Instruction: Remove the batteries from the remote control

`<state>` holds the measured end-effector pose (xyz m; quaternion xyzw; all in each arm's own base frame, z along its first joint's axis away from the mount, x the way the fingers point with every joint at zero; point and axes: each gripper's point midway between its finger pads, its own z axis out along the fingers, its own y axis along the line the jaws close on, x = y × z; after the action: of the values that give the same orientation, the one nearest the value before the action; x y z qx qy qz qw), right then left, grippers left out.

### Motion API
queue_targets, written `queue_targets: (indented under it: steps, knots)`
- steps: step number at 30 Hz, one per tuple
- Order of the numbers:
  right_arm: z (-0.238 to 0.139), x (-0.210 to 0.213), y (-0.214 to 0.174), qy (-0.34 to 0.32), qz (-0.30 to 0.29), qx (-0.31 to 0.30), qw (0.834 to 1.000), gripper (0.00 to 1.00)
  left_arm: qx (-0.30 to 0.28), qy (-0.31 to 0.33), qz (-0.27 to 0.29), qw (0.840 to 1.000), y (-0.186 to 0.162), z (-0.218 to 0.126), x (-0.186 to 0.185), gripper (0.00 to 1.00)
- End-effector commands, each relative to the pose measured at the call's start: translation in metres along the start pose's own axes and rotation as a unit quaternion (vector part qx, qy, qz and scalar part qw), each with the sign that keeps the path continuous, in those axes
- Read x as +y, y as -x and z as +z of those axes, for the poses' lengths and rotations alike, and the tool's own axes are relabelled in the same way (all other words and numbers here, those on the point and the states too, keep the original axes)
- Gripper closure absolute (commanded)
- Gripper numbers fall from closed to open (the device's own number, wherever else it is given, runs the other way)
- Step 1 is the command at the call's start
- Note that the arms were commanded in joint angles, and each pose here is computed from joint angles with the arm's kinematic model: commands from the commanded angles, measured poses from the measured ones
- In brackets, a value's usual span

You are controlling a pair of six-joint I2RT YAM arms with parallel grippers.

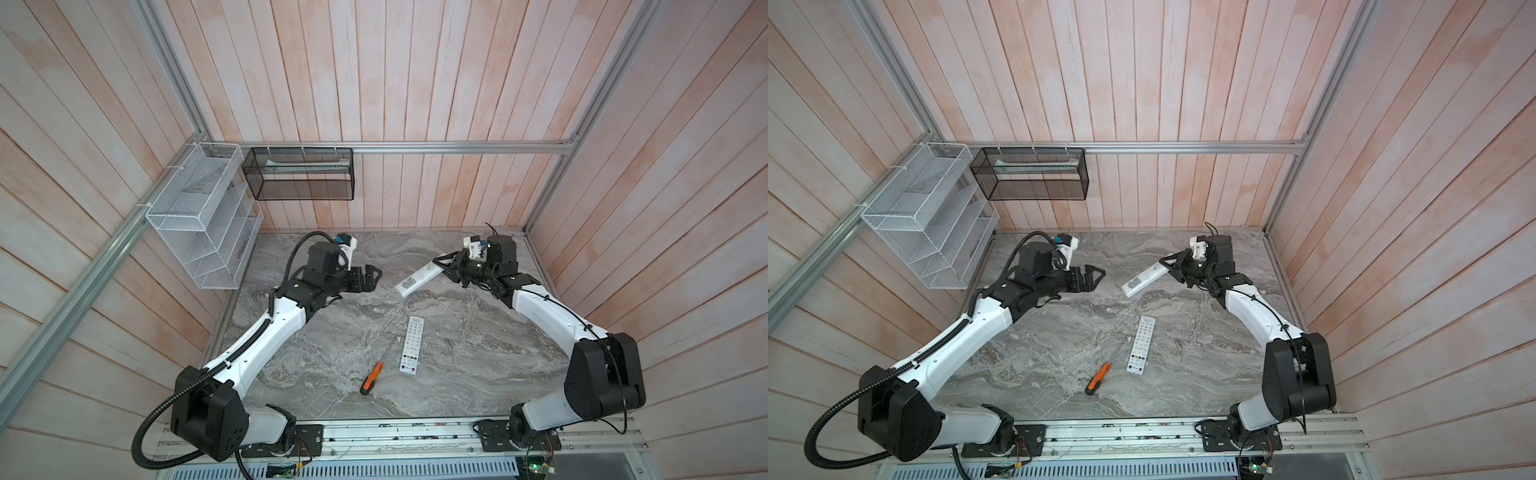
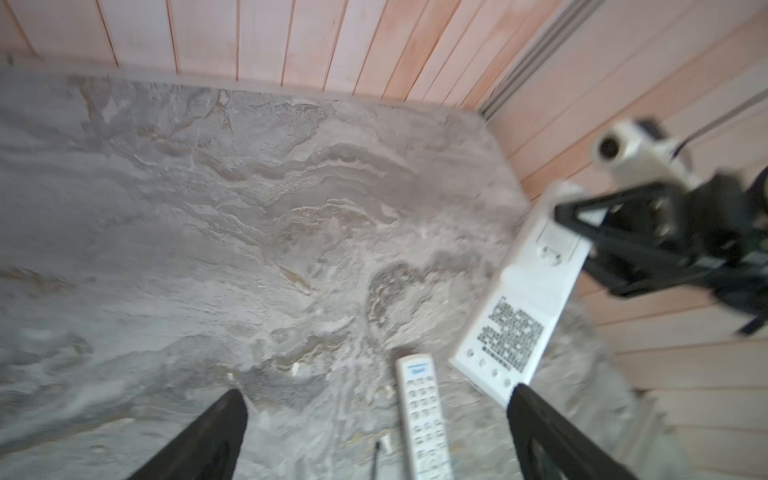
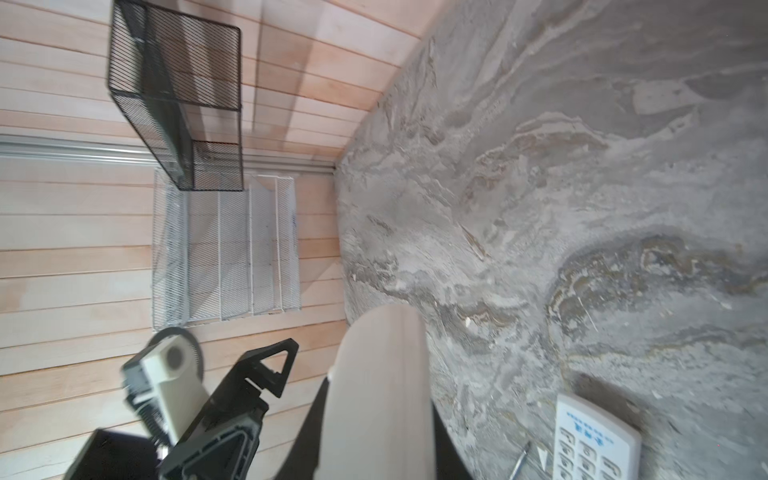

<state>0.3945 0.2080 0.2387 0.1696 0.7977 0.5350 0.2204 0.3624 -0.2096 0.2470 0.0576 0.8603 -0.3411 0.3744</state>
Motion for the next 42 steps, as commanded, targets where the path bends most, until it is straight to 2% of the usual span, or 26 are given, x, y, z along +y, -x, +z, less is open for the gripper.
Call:
queue_targets:
  steps: [1, 10, 12, 20, 29, 35, 42]
  knots:
    - [-0.012, 0.050, 0.014, 0.087, -0.046, -0.036, 0.994, 0.87, 0.053, -0.196, -0.143, 0.969, -0.006, -0.009, -0.050, 0.00]
    - [-0.034, 0.090, 0.018, 0.139, -0.089, -0.071, 0.984, 0.87, 0.058, -0.318, -0.253, 0.912, 0.022, -0.005, -0.077, 0.00]
    - [-0.037, 0.094, 0.018, 0.146, -0.087, -0.075, 0.983, 0.87, 0.057, -0.330, -0.262, 0.905, 0.026, -0.004, -0.081, 0.00]
    - [-0.045, 0.111, 0.014, 0.178, -0.080, -0.087, 0.977, 0.87, 0.076, -0.356, -0.280, 0.888, 0.026, 0.014, -0.104, 0.00]
    - [-0.038, 0.117, -0.003, 0.185, -0.077, -0.078, 0.977, 0.87, 0.060, -0.370, -0.272, 0.886, 0.045, 0.026, -0.125, 0.00]
    - [-0.039, 0.113, -0.006, 0.179, -0.074, -0.088, 0.977, 0.87, 0.056, -0.381, -0.275, 0.881, 0.048, 0.026, -0.131, 0.19]
    - [-0.047, 0.111, -0.001, 0.174, -0.070, -0.117, 0.975, 0.87, 0.072, -0.381, -0.277, 0.879, 0.035, 0.028, -0.138, 0.20]
